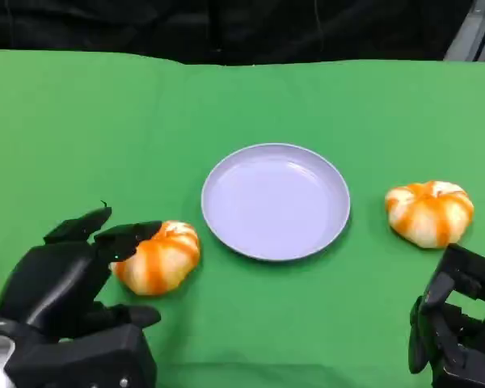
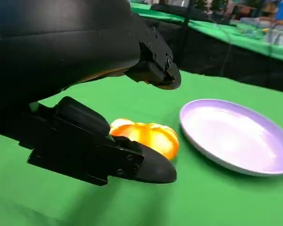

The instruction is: Grasp the bread from the table and place it into the plate.

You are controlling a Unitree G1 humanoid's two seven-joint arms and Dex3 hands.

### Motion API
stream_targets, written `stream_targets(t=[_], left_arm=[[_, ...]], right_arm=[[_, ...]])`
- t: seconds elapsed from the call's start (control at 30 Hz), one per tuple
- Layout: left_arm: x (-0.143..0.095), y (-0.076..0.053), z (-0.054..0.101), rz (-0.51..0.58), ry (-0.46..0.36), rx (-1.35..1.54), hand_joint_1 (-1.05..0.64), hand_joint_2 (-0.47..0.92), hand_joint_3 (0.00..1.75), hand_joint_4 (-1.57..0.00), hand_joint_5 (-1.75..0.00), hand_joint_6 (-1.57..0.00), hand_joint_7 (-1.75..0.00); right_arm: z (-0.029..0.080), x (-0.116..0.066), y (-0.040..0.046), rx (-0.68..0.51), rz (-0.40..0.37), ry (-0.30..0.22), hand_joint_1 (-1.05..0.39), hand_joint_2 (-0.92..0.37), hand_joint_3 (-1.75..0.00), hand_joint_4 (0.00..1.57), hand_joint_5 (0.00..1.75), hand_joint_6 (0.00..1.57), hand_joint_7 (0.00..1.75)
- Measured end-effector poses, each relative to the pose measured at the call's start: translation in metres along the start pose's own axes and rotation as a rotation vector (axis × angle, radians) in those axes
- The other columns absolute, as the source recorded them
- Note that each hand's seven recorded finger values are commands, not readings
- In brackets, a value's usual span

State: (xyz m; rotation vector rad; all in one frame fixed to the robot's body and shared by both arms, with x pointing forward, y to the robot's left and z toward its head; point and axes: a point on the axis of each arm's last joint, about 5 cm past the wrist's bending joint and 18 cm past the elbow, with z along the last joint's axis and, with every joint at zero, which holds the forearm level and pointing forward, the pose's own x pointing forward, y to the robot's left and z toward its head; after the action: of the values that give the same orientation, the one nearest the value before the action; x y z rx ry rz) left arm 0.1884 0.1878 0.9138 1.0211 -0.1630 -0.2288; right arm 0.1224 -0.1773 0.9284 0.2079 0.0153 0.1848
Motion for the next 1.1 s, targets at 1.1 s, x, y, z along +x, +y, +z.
stream_targets(t=[1.1], left_arm=[[0.06,-0.052,-0.008,-0.149,0.102,0.121,-0.84,0.92,0.36,-0.19,-0.04,-0.43,0.0]], right_arm=[[0.002,-0.003,0.0029,0.002,0.003,-0.011,-0.03,-0.6,-1.27,0.97,1.75,0.68,1.75]])
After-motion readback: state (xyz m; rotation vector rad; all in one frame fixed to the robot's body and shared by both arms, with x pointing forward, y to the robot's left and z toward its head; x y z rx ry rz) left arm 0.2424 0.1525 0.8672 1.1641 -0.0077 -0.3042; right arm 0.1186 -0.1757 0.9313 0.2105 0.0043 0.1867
